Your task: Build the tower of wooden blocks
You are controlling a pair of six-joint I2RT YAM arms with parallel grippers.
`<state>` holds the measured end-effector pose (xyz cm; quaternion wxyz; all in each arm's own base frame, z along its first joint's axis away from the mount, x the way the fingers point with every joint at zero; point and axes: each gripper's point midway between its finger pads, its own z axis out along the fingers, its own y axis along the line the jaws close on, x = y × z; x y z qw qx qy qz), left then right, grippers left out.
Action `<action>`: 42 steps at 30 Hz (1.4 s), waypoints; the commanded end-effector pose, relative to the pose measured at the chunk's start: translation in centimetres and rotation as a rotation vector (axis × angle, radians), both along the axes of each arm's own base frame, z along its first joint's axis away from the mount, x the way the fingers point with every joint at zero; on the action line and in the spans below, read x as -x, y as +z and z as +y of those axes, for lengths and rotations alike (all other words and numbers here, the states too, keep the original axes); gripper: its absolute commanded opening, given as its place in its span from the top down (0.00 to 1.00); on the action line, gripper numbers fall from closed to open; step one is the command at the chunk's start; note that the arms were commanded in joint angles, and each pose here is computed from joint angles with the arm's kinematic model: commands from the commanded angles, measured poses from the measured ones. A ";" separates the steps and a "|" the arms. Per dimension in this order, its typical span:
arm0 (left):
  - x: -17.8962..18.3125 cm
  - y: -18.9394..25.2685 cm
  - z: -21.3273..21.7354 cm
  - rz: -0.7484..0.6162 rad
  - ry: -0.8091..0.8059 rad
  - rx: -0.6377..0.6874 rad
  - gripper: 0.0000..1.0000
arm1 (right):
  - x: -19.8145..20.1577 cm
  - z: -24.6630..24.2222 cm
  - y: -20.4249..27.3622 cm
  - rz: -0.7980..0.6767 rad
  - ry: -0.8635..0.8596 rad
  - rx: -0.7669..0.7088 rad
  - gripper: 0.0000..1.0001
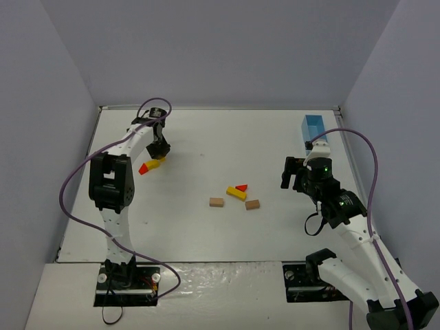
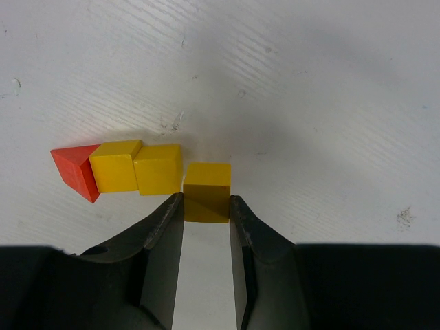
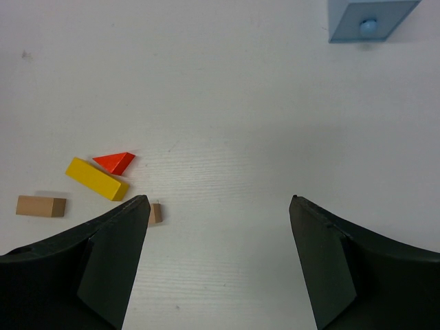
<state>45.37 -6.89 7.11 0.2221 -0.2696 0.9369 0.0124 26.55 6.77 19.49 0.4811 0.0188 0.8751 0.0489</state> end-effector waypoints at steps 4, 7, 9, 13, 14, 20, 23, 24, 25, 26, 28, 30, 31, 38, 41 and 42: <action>-1.0 1.5 0.7 -0.045 0.051 -0.001 0.89 | -1.0 0.5 1.1 -0.052 -0.002 -0.033 0.20; -0.9 1.1 0.9 -0.038 0.062 0.002 0.89 | -1.0 0.5 1.1 -0.051 -0.003 -0.033 0.20; -0.9 1.0 0.9 -0.036 0.066 0.002 0.89 | -1.0 0.5 1.0 -0.051 -0.001 -0.033 0.20; -0.9 1.0 1.2 -0.036 0.071 0.005 0.89 | -1.0 0.6 0.9 -0.047 0.002 -0.035 0.20; -0.9 1.1 1.2 -0.037 0.071 0.005 0.88 | -1.0 0.6 0.8 -0.044 0.005 -0.034 0.20; -0.9 0.9 1.4 -0.032 0.078 0.011 0.85 | -1.0 0.6 0.9 -0.045 0.003 -0.034 0.20; -0.8 0.6 1.5 -0.025 0.076 0.013 0.84 | -1.0 0.7 0.9 -0.047 0.005 -0.037 0.20; -0.8 0.5 1.4 -0.021 0.075 0.015 0.84 | -1.0 0.6 0.9 -0.047 0.005 -0.036 0.20; -0.7 0.5 1.4 -0.019 0.075 0.015 0.83 | -1.0 0.7 0.9 -0.046 0.005 -0.036 0.20; -0.7 0.4 1.5 -0.018 0.076 0.016 0.83 | -1.0 0.7 0.9 -0.046 0.005 -0.037 0.20; -0.7 0.4 1.4 -0.018 0.077 0.022 0.82 | -1.0 0.7 0.9 -0.046 0.005 -0.035 0.20; -0.6 0.2 1.4 -0.011 0.077 0.022 0.79 | -1.0 0.6 0.8 -0.042 0.003 -0.034 0.20; -0.6 0.2 1.3 -0.012 0.074 0.024 0.78 | -1.0 0.6 0.8 -0.044 0.004 -0.034 0.20; -0.3 0.0 1.5 -0.001 0.072 0.022 0.75 | -1.0 0.6 0.7 -0.041 0.004 -0.034 0.20; -0.2 -0.1 1.4 0.000 0.070 0.021 0.73 | -1.0 0.7 0.7 -0.042 0.005 -0.035 0.20; -0.2 0.0 1.5 0.000 0.069 0.022 0.72 | -1.0 0.7 0.7 -0.042 0.005 -0.035 0.20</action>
